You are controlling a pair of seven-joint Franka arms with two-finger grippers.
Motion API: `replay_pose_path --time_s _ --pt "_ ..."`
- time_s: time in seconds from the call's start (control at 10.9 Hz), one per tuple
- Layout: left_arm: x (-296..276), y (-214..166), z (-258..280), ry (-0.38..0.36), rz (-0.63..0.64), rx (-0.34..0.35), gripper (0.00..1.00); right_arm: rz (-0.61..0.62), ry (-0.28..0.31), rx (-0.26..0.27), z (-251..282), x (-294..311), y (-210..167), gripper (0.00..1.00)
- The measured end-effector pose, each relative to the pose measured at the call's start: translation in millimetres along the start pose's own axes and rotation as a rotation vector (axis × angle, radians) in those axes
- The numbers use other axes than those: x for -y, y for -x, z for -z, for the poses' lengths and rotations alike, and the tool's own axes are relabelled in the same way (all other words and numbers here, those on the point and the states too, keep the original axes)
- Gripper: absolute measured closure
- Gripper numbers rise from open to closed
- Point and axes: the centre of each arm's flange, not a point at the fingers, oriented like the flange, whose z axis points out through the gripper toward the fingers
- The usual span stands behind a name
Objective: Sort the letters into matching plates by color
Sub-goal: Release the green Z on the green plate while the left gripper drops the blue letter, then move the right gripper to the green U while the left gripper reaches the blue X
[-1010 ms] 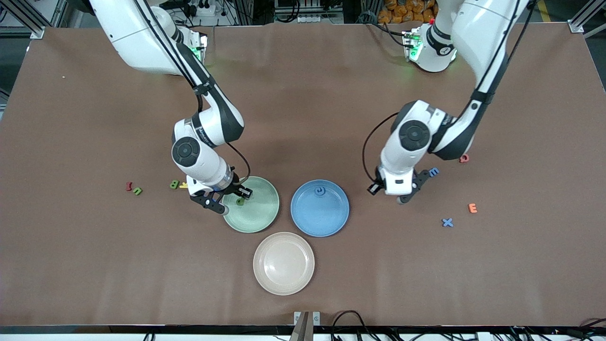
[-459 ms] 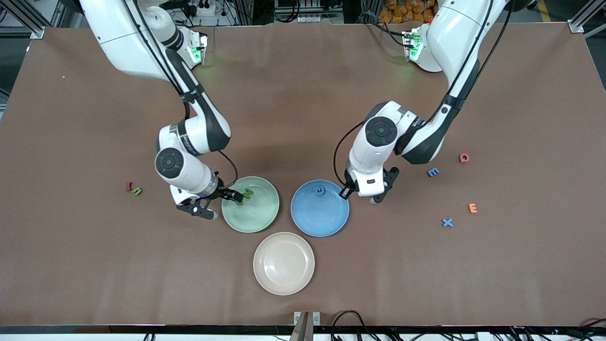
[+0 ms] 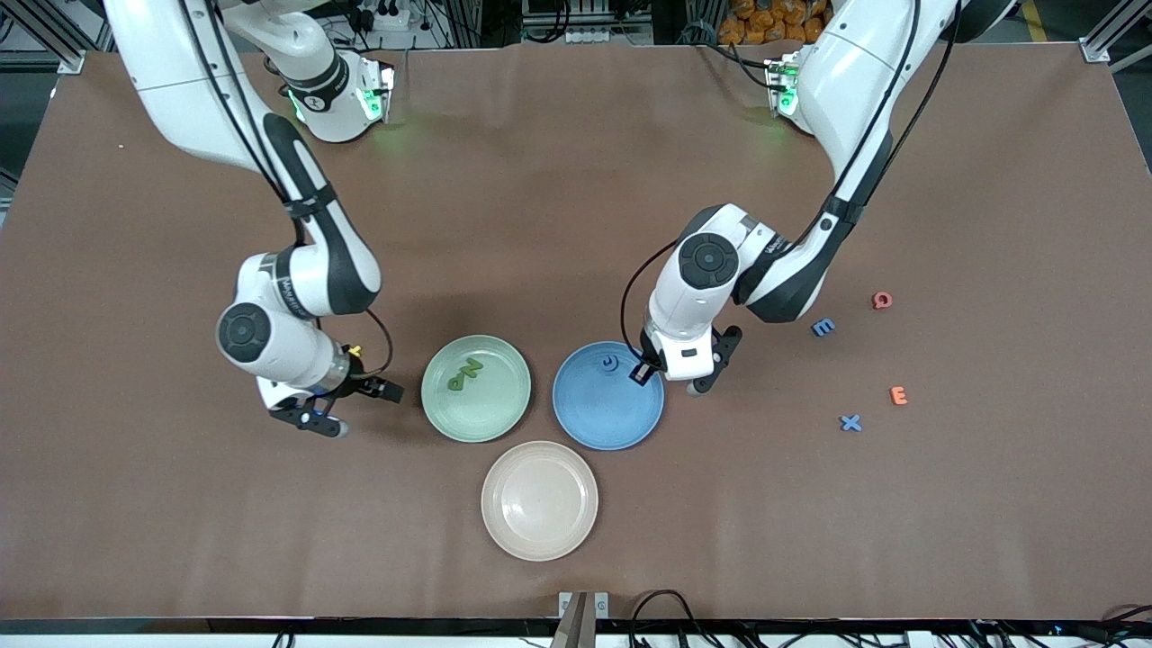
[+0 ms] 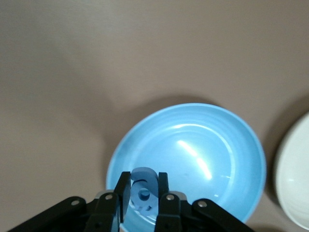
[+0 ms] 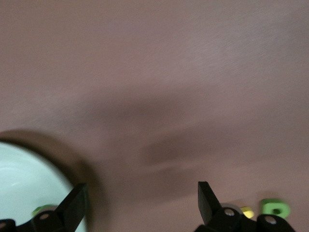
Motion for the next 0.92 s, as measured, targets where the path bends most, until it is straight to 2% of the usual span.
replay_pose_path --time_s 0.28,0.55,0.73,0.83,0.92 --pt "-11 5 -5 0.059 -0.003 0.012 0.73 -0.013 0.008 0.006 -1 -55 -23 0.0" --pt "-10 24 -24 0.085 -0.026 0.03 0.73 -0.013 0.025 0.022 -7 -106 -35 0.0" --pt "-12 32 -24 0.111 -0.036 0.036 0.73 0.003 0.07 0.027 -12 -133 -38 0.0" --pt "-13 34 -23 0.117 -0.046 0.036 0.7 0.007 0.095 0.03 -14 -148 -38 0.0" --pt "-14 33 -22 0.12 -0.065 0.033 0.57 0.01 0.109 0.036 -16 -160 -37 0.0"
